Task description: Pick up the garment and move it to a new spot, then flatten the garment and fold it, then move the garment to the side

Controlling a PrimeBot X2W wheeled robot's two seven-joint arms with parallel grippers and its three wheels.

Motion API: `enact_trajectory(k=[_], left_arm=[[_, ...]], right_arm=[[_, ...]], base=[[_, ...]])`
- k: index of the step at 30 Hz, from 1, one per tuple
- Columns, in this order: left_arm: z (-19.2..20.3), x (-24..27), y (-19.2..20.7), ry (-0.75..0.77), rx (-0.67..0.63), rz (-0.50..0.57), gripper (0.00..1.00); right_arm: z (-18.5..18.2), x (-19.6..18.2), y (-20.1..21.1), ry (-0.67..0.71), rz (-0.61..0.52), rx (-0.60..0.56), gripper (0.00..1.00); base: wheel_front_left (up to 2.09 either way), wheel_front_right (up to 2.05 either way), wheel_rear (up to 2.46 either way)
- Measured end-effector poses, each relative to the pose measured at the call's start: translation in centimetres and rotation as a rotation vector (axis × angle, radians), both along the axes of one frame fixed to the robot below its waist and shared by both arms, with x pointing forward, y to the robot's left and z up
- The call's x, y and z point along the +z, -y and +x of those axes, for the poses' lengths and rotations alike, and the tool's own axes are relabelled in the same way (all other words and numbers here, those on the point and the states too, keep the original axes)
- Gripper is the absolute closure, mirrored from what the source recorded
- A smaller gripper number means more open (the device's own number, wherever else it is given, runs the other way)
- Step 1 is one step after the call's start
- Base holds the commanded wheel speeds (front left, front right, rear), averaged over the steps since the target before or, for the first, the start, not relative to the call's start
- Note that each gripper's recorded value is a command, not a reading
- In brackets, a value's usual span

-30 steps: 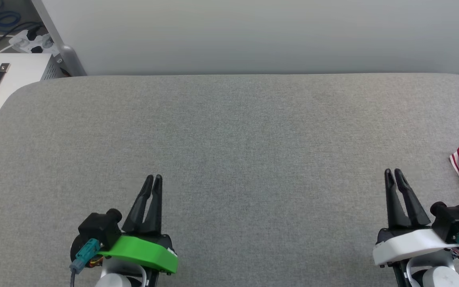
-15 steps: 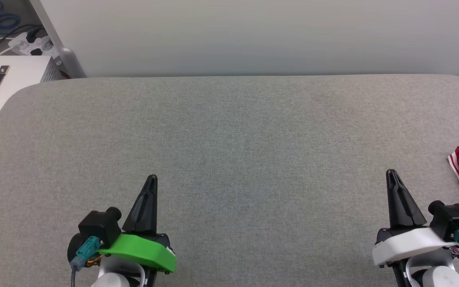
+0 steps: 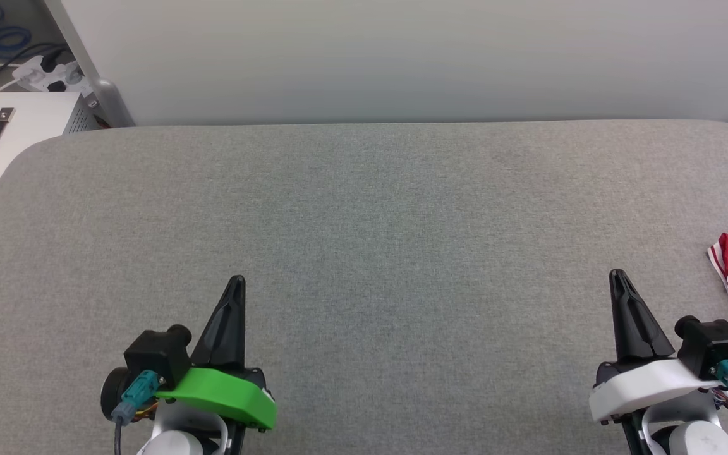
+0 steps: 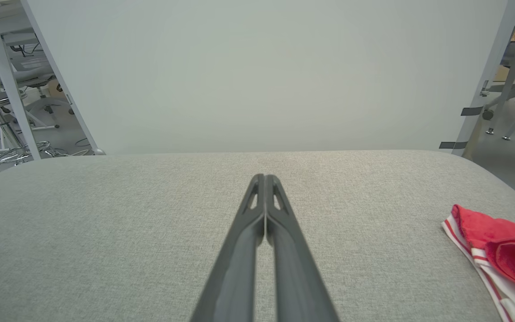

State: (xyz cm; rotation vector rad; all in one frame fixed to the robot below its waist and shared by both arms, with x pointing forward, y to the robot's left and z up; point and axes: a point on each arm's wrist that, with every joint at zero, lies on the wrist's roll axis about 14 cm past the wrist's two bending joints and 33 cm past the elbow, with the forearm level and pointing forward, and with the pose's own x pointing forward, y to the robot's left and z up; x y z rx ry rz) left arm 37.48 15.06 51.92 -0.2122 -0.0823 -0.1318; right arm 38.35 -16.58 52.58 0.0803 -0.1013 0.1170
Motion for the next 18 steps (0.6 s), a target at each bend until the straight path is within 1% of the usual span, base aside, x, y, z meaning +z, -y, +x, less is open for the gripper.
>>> enact_trajectory(k=[18], left_arm=[[0.10, 0.21, -0.37, -0.013, 0.016, 0.057, 1.00]], right_arm=[[-0.14, 0.15, -0.13, -0.014, -0.030, 0.005, 1.00]], base=[[0.00, 0.00, 0.00]])
